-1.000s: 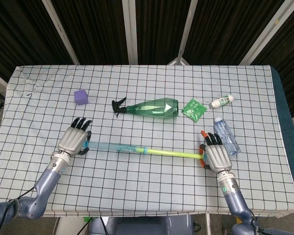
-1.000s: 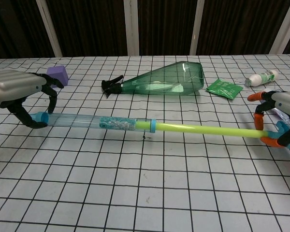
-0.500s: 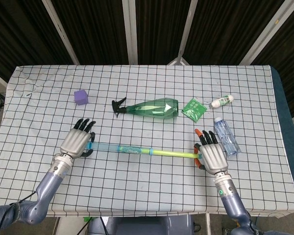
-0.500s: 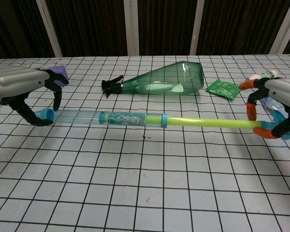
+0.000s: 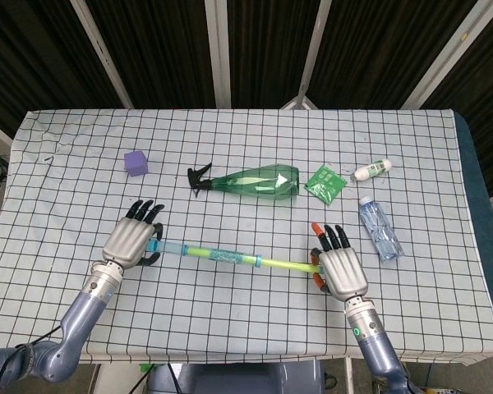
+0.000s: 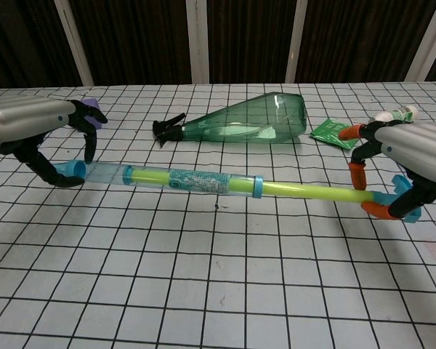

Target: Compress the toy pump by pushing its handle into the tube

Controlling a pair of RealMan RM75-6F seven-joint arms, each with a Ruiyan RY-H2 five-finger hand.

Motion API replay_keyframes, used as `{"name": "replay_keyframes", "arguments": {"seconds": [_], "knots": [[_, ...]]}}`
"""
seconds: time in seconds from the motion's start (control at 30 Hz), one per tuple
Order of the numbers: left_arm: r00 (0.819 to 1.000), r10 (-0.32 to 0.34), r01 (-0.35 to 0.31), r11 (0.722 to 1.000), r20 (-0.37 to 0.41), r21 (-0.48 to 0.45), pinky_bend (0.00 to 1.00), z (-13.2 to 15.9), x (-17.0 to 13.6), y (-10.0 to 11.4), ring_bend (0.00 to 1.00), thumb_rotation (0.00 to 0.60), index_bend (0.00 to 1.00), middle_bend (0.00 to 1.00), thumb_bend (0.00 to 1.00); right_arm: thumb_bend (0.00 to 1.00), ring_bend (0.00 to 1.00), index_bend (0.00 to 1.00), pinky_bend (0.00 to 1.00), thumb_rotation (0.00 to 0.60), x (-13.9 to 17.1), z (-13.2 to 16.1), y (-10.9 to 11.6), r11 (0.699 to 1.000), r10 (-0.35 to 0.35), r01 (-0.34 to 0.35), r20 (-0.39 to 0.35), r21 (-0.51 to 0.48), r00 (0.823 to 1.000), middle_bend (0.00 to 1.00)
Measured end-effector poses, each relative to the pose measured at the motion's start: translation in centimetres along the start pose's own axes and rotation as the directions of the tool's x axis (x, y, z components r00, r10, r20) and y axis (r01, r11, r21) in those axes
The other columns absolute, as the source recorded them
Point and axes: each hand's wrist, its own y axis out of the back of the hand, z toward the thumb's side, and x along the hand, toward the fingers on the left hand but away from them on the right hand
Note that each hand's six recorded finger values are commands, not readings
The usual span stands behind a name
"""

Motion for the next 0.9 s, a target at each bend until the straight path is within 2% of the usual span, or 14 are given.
{"name": "replay_keyframes", "arguments": {"seconds": [0.9], "knots": [[1.000, -0.005, 0.005, 1.000, 0.004, 0.003, 0.00, 0.5, 0.0, -0.1, 0.00, 0.600, 0.56, 0.08, 0.47, 0.49, 0.00, 0.63, 0.00, 0.600, -1.2, 4.1, 0.1, 1.000, -0.002, 0.002, -0.045, -0.012, 0.999, 0.12]]}}
